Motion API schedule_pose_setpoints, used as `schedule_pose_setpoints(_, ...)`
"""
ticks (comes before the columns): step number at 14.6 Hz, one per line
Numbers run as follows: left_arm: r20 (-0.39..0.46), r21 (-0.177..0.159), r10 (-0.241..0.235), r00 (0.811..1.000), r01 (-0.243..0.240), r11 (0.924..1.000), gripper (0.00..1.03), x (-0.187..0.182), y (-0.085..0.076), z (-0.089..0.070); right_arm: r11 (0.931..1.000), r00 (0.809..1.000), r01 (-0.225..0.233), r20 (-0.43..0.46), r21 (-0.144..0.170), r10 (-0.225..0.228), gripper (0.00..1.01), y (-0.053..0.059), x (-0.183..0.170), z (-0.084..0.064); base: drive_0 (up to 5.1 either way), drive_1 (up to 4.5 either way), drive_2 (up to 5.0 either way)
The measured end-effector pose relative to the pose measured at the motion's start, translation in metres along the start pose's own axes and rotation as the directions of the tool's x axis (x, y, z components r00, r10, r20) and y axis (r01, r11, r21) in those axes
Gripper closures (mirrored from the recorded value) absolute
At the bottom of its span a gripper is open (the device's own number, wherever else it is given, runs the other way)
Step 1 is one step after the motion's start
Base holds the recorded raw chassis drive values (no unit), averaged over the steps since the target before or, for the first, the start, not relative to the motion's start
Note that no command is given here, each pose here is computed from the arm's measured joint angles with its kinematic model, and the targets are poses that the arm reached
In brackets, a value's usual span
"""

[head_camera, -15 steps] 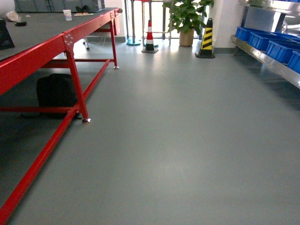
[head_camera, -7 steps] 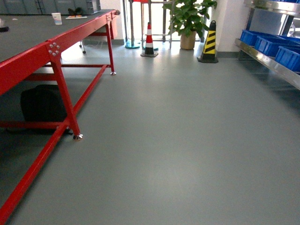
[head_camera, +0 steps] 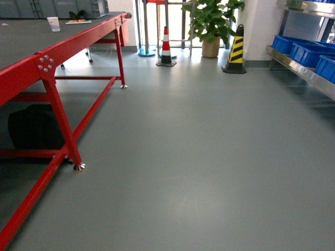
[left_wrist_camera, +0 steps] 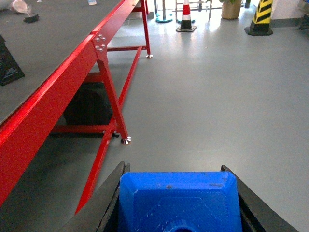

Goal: Sort blue parts and orange caps into right shelf containers

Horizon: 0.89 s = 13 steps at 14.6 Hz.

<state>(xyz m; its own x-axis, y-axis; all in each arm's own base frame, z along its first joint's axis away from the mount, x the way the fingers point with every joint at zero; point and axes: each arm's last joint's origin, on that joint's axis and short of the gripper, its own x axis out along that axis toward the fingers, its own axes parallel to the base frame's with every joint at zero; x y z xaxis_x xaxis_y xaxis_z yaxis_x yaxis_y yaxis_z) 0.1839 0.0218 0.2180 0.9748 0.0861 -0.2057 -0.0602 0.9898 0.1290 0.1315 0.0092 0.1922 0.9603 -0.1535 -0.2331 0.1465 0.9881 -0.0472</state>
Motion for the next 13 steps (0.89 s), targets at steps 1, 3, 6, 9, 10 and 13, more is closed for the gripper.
schedule_pose_setpoints(1,-0.002,0.0,0.0,1.0,0.0,1.0,0.58,0.0001,0.0,-0.0002,1.0,1.0,0.0,0.001,0.0,0.0,0.58,0.0,0.0,0.0001,-0.1,4.25,-4.4)
schedule_pose_setpoints(3,-0.003,0.0,0.0,1.0,0.0,1.0,0.58,0.0001,0.0,-0.0003,1.0,1.0,0.0,0.0,0.0,0.0,0.58,0.0,0.0,0.0,-0.1,4.25,-4.4)
schedule_pose_setpoints(6,0.0,0.0,0.0,1.0,0.0,1.0,0.58,0.0001,0.0,-0.0001,1.0,1.0,0.0,0.002,0.001,0.0,0.58,0.0,-0.0001,0.0002,0.0,4.3,-4.4)
schedule_pose_setpoints(9,0.004,0.0,-0.001,1.0,0.001,1.0,0.58,-0.0002,-0.0001,0.0003,1.0,1.0,0.001,0.002,0.001,-0.001,0.58,-0.0001,0.0,0.0002,0.0,4.36,-4.3)
schedule_pose_setpoints(10,-0.007,0.0,-0.001,1.0,0.001,1.0,0.58,0.0004,-0.0001,-0.0009,1.0,1.0,-0.001,-0.001,0.0,0.001,0.58,0.0,0.0,-0.0001,0.0,4.36,-4.3)
schedule_pose_setpoints(13,-0.001,0.0,0.001,1.0,-0.001,1.0,0.58,0.0001,0.0001,-0.0002,1.0,1.0,0.0,0.004,0.001,0.0,0.58,0.0,0.0,0.0004,0.0,4.32,-4.3)
